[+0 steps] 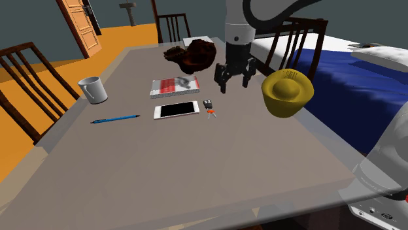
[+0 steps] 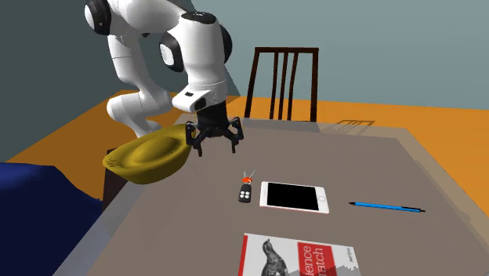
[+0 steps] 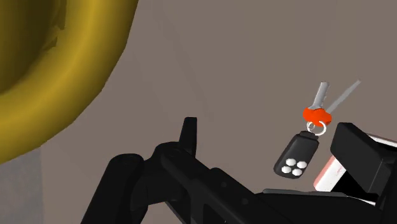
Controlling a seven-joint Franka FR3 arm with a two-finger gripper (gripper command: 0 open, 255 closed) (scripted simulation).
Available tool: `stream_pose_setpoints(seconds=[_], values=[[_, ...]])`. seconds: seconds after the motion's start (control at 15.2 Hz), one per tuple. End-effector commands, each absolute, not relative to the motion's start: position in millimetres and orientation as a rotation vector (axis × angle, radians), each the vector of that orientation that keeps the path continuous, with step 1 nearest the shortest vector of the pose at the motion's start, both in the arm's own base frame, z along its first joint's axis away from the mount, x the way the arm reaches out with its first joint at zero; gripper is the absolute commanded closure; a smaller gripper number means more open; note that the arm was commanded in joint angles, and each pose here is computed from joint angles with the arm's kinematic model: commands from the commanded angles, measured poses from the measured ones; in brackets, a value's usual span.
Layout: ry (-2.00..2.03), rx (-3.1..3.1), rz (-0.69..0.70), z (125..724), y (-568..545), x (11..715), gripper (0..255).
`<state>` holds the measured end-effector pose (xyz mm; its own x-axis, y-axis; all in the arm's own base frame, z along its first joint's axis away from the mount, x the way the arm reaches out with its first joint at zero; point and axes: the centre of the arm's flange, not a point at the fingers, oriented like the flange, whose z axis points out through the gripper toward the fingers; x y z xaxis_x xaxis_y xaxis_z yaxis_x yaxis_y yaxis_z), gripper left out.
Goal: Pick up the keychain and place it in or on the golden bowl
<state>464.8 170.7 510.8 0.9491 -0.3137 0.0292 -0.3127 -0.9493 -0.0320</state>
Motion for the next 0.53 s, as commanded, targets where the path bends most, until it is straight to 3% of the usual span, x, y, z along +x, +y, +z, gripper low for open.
stream_pose_setpoints(seconds=[0.0, 0.46], values=[[0.531, -3.082, -0.059, 502, 188, 483, 0], [0.63, -3.105, -0.073, 470, 234, 543, 0]])
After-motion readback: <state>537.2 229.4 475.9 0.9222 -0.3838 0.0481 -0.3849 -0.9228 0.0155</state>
